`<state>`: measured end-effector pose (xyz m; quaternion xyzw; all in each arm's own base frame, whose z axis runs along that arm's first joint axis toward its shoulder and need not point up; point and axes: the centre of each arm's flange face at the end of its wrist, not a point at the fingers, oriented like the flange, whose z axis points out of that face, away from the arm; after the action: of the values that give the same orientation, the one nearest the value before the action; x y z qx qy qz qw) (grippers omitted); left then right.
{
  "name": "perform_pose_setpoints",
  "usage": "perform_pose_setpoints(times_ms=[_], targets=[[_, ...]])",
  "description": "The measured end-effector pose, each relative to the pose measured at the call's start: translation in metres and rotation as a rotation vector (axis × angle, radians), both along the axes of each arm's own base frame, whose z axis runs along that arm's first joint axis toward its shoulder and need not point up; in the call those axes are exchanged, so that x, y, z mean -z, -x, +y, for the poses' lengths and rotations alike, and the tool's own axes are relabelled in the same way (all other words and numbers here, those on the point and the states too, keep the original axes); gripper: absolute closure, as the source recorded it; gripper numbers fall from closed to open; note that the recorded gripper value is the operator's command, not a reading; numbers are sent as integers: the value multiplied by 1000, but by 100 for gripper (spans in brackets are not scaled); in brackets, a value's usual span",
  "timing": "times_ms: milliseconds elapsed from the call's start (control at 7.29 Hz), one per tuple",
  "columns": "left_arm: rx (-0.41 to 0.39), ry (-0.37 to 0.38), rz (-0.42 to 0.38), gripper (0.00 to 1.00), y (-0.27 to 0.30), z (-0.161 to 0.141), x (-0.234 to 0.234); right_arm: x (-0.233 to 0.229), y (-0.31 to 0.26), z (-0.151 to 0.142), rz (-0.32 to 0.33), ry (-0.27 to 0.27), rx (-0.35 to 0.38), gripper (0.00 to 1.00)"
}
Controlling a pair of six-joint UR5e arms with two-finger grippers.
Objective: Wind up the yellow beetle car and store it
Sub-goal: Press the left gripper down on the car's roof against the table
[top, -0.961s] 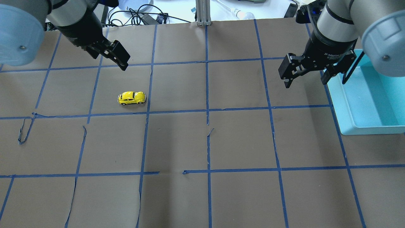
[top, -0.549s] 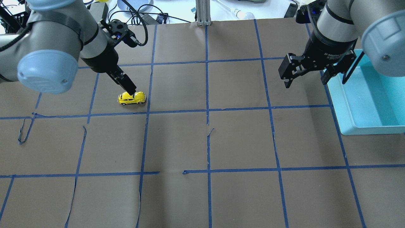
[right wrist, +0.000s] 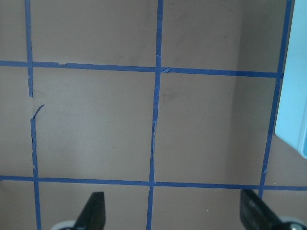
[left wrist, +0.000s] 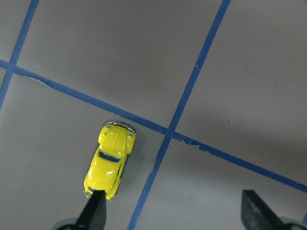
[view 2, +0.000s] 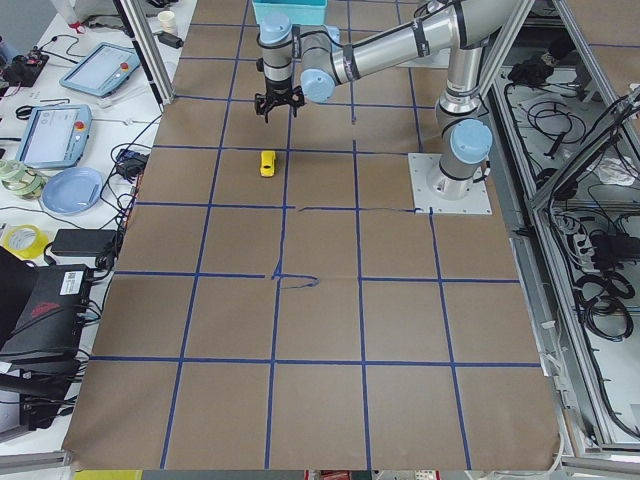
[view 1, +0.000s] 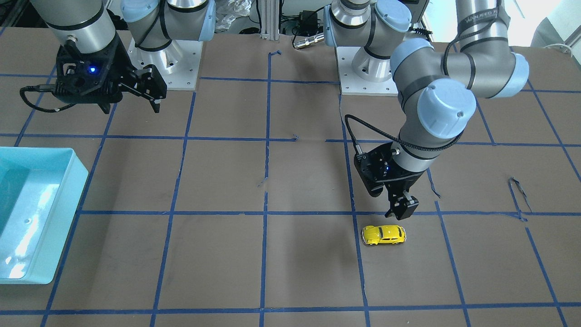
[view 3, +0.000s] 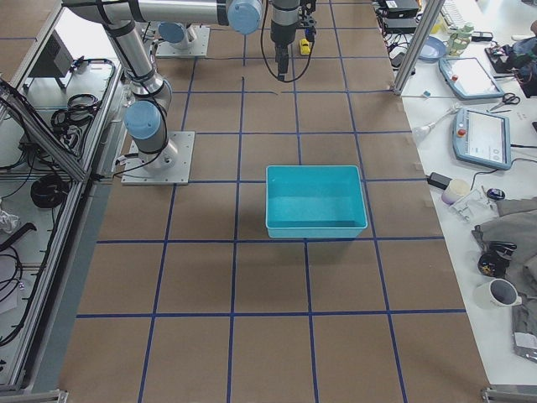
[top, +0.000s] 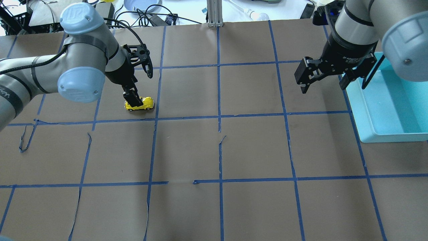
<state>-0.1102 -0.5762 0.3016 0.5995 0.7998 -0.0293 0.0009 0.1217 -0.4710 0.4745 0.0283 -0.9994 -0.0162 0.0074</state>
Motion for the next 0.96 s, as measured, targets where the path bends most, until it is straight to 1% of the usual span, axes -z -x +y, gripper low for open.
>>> perform_pose_setpoints(times_ms=[137, 275, 549, 686, 961], targets=[[27, 9, 13, 0, -3, -11, 18, 0, 0, 0, 0, 0, 0, 0], [42, 7, 16, 0, -6, -16, 31, 0, 0, 0, 0, 0, -1, 0], [104, -6, 11, 0, -11, -23, 50, 0, 0, 0, 0, 0, -1, 0], [136, -8, -14, 0, -15, -27, 53, 0, 0, 0, -1, 0, -1, 0], [174, -28, -109, 0, -26, -34, 61, 1, 0, 0, 0, -2, -1, 0]])
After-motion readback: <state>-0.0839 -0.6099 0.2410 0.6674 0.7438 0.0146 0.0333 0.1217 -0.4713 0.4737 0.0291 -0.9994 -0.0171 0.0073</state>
